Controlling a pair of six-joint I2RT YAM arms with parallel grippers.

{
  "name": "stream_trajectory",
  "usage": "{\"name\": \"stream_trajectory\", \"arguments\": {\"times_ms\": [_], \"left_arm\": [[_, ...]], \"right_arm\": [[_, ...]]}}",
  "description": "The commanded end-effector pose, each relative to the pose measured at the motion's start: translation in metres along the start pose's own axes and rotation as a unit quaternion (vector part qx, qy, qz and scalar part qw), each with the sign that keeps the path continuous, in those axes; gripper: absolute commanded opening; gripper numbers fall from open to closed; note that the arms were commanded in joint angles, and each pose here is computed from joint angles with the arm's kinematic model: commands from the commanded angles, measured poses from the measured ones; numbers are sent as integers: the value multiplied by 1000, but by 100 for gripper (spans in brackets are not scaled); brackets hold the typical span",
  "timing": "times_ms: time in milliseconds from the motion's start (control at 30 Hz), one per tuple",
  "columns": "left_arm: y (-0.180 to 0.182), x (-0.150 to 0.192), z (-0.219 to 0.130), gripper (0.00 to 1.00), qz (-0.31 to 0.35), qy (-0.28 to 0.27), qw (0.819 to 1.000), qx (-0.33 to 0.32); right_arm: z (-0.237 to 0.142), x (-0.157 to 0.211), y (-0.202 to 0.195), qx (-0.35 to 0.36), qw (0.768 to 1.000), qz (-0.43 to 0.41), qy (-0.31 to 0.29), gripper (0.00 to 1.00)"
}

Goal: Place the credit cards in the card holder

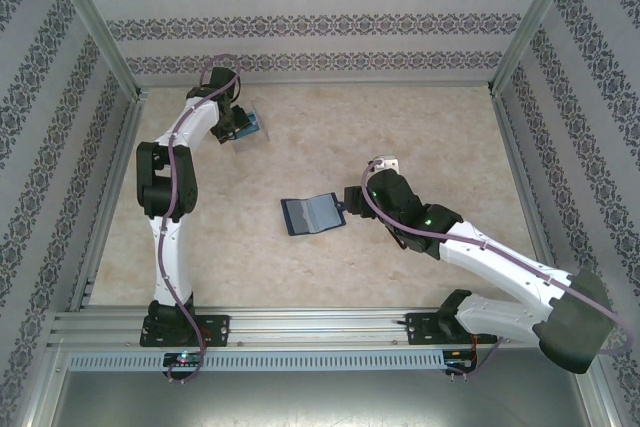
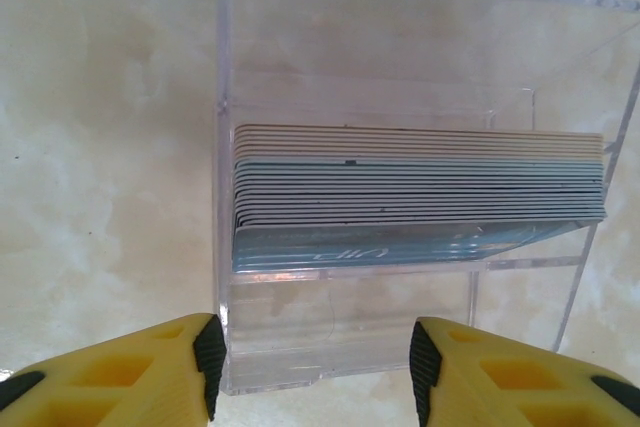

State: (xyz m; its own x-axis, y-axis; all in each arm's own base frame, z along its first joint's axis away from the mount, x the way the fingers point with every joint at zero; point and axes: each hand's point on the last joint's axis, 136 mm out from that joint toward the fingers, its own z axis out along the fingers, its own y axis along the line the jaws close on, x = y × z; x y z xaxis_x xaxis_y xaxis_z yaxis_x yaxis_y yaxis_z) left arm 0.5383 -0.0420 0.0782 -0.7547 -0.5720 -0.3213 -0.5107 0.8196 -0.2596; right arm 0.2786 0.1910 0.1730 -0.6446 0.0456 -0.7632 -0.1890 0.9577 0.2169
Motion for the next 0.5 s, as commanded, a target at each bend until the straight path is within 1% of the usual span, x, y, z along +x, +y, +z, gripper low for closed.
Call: {"name": "stream_trajectory", "arguments": {"times_ms": [0, 267, 367, 467], "left_arm": [[10, -1, -18, 52, 5, 0, 1000, -16], [20, 1, -17, 50, 11, 1, 999, -39], [22, 1, -20, 54, 16, -4, 999, -44], [22, -1, -22, 53, 22, -6, 999, -44]], "right_arm": [[2, 5, -4, 5, 1000, 6, 8, 75], [2, 6, -5, 6, 1000, 6, 9, 75], [3, 5, -4, 4, 1000, 7, 8, 75], [4, 6, -3, 3, 1000, 6, 9, 75]]}}
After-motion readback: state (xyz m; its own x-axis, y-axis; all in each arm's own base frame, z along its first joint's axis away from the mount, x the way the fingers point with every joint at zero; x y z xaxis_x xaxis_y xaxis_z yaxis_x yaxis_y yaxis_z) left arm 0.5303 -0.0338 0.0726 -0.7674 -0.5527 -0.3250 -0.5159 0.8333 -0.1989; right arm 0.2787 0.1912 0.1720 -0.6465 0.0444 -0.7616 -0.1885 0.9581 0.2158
